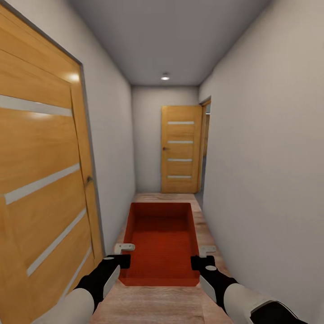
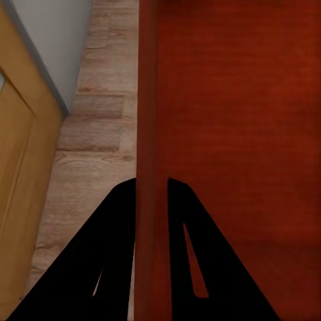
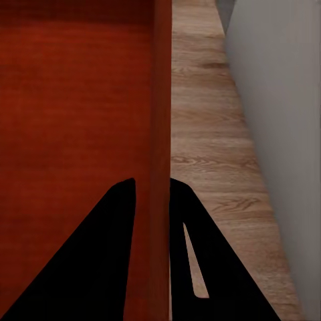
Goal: Move the two storage containers from the living room to the garage. In the garage, place one container on the floor and stack the other container on top of it (either order is fine).
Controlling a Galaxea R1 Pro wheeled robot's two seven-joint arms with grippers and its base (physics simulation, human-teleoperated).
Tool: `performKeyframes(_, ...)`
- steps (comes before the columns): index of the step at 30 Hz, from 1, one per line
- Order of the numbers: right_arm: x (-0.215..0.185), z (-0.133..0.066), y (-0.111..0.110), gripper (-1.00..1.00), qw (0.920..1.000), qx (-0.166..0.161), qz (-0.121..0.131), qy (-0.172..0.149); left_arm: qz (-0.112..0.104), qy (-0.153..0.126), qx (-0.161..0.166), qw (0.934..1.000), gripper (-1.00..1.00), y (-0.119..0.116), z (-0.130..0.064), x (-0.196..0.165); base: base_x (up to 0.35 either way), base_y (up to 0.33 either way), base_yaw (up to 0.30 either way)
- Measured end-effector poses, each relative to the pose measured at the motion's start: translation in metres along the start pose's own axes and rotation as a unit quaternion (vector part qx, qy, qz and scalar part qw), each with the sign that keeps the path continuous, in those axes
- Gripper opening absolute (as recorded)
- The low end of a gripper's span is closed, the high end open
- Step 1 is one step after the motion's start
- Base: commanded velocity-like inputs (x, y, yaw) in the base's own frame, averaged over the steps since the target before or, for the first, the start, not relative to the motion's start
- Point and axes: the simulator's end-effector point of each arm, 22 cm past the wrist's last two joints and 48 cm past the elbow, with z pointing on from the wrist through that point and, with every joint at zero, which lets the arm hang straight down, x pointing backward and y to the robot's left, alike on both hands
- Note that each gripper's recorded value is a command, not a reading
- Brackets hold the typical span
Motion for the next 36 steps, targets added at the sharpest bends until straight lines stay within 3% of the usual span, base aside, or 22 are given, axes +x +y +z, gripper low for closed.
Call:
performKeyframes(14, 0.0003, 0.0, 0.0, -1.0, 1.0, 0.0, 0.001, 0.0, 0.0, 0.0, 0.0, 1.0, -1.0, 0.0, 0.0, 0.0, 0.323, 0.141, -0.004)
performKeyframes(36, 0.0006, -0.0001, -0.0001, -1.0, 1.0, 0.0, 0.001, 0.0, 0.001, 0.0, 0.0, 1.0, -1.0, -0.0001, 0.0, 0.0003, 0.324, 0.005, 0.0)
